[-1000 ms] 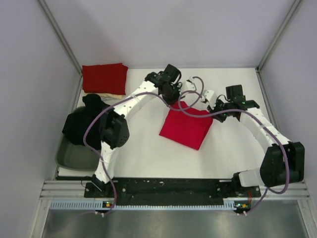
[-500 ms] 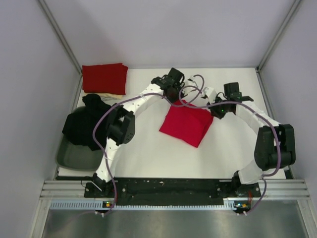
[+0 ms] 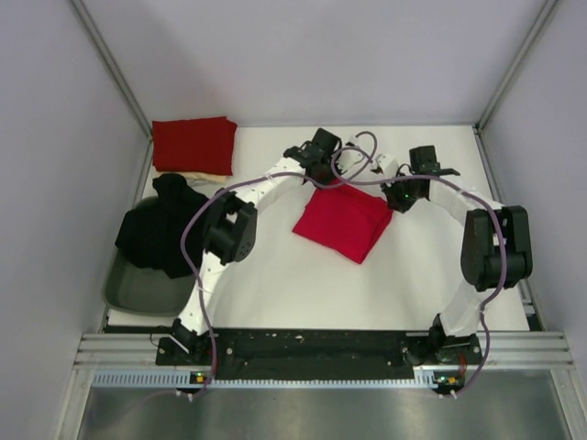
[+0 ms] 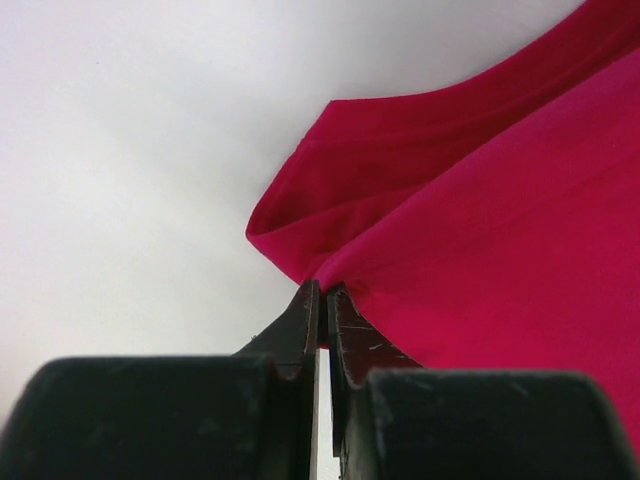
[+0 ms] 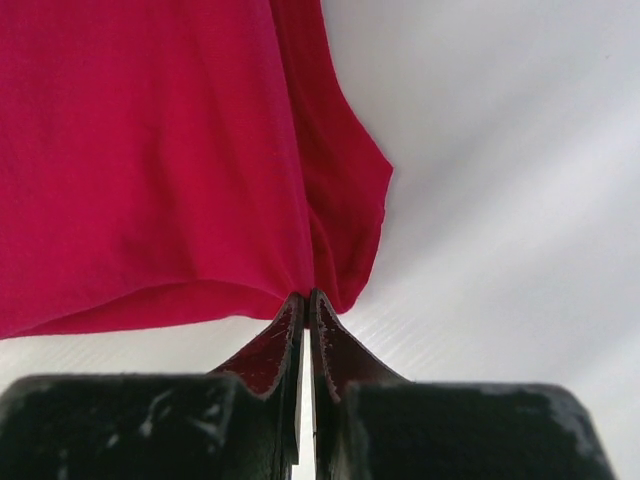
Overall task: Fold and stack the t-shirts
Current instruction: Fold the long partially folded tshirt into a neat square
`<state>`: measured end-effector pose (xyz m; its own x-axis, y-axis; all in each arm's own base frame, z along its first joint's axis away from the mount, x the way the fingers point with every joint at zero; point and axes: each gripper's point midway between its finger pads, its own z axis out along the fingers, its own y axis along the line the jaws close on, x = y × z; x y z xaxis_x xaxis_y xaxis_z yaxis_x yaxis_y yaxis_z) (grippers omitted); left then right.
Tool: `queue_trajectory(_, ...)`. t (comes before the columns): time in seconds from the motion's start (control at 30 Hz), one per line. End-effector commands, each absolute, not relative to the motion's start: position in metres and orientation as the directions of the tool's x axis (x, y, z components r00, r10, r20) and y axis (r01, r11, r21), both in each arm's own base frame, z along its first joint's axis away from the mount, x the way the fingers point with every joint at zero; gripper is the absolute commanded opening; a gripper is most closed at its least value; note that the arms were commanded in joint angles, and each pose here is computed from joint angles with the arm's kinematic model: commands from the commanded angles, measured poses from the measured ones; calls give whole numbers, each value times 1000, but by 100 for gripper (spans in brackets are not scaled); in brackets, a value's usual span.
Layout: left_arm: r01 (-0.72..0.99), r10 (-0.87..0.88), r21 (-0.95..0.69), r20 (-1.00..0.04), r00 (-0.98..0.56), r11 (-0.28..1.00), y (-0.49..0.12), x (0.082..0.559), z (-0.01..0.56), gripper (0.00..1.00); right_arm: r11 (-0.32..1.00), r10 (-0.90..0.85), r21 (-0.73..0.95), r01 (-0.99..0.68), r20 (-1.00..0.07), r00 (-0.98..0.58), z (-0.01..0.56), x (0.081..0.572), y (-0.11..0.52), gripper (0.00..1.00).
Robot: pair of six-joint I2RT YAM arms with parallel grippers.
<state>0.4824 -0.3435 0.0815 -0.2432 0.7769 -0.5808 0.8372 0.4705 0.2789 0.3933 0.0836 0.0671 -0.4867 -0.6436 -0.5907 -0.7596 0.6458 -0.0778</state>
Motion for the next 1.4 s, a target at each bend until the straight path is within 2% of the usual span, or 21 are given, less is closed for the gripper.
queue_trajectory(0.0,817,814,394,-561,-149,421,-348,499,92,6,735,-586,-107,-669,-597,-548,76,420,67,0)
queue_trajectory(0.03,820,819,395,-555,-147,414,-347,499,89,9,741,-583,-110,-662,-594,-555,75,421,65,1)
queue_trajectory(0.13,794,812,424,-566,-145,437,-348,508,91,32,779,-555,-120,-616,-590,-586,72,430,59,13)
queue_trajectory(0.17,768,807,452,-575,-138,453,-348,517,98,43,806,-530,-133,-576,-594,-605,72,439,55,15)
queue_trajectory(0.2,732,798,485,-588,-132,478,-348,527,108,49,842,-491,-138,-521,-595,-637,73,446,50,15)
queue_trajectory(0.27,634,783,561,-611,-116,532,-342,552,140,59,911,-388,-125,-393,-583,-714,68,463,35,15)
queue_trajectory(0.37,550,761,602,-640,-103,580,-333,571,179,68,969,-217,-40,-242,-603,-768,78,478,18,18)
queue_trajectory(0.43,549,749,588,-654,-109,594,-325,569,191,69,983,-139,8,-182,-610,-780,92,477,17,27)
queue_trajectory(0.5,597,740,542,-658,-136,592,-318,555,193,69,973,-145,48,-227,-637,-757,109,467,28,33)
queue_trajectory(0.6,724,725,415,-668,-170,552,-312,513,190,69,930,-139,163,-328,-673,-727,124,450,55,45)
queue_trajectory(0.67,793,703,310,-683,-197,524,-311,478,188,69,913,-104,234,-335,-660,-744,124,438,67,48)
queue_trajectory(0.8,811,629,136,-706,-324,570,-299,430,182,70,934,40,306,-186,-606,-794,118,417,66,49)
queue_trajectory(0.97,733,481,-112,-687,-545,671,-282,395,167,72,883,239,465,-62,-559,-794,105,396,82,59)
queue_trajectory(1.2,589,342,-171,-673,-655,790,-248,391,143,74,842,327,538,43,-445,-833,54,391,92,58)
queue_trajectory(1.37,521,267,-209,-671,-692,827,-234,395,139,74,816,313,578,5,-434,-845,47,418,113,46)
